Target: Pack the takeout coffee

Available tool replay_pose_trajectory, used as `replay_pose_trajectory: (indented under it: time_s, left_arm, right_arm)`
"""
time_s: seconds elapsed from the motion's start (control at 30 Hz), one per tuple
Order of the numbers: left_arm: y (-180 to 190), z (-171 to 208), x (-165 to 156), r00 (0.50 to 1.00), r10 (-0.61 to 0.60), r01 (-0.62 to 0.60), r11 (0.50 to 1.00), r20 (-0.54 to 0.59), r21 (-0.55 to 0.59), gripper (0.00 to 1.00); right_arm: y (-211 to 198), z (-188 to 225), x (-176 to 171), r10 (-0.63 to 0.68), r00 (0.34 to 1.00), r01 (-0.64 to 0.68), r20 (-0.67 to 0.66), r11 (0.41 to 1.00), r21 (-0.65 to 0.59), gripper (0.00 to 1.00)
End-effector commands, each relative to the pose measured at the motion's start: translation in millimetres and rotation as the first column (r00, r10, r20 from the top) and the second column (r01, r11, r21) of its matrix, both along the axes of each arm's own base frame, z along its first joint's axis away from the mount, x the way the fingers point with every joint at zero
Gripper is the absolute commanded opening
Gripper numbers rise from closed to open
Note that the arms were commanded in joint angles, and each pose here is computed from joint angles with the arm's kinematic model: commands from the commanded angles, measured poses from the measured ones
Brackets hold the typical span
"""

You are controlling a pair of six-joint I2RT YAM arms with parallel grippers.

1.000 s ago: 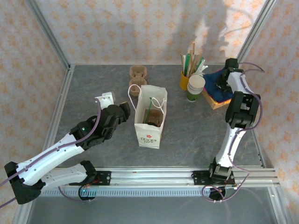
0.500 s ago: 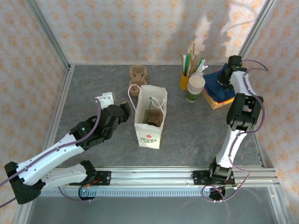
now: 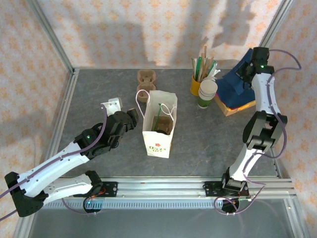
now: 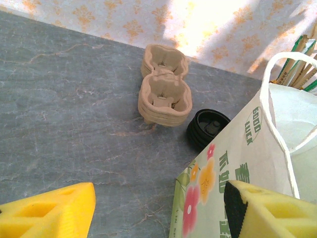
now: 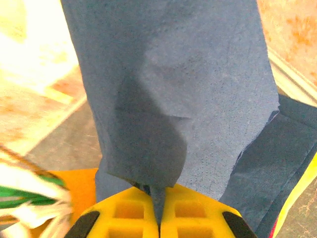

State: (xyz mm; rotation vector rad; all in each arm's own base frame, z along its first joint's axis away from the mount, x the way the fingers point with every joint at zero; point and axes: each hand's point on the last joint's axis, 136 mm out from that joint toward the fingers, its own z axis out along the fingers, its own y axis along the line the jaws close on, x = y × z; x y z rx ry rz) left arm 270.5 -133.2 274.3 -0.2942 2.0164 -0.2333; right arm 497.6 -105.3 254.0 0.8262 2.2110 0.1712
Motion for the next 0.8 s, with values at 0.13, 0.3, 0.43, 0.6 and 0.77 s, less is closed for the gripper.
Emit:
replay_pose_trajectory:
  time_s: [0.13, 0.3, 0.43, 0.6, 0.77]
  left_arm:
    - [7, 15, 0, 0.999, 0.015, -0.015, 1.000, 0.033, -0.003, 0.71]
    - [6, 17, -1, 0.999, 0.007, -0.007, 1.000, 0.035, -0.021, 0.71]
    - [7, 19, -4, 0.999, 0.009, -0.007, 0.999, 0.039, -0.041, 0.71]
    - [7, 20, -6, 0.999, 0.001, 0.002, 0.998, 0.044, -0.067, 0.72]
    - [6, 20, -8, 0.999, -0.004, 0.008, 0.995, 0.041, -0.096, 0.72]
  right_arm:
    - [28, 100, -39, 0.053, 0.970, -0.069, 0.237, 0.996, 0.059, 0.02]
    - [66, 144, -68, 0.116, 0.922, -0.197, 0.370, 0.962, 0.189, 0.00]
    - [119, 174, -97, 0.218, 0.860, -0.392, 0.461, 0.861, 0.324, 0.00]
    - [188, 202, -133, 0.252, 0.791, -0.559, 0.558, 0.670, 0.489, 0.00]
    - [248, 217, -163, 0.261, 0.765, -0.622, 0.589, 0.536, 0.571, 0.00]
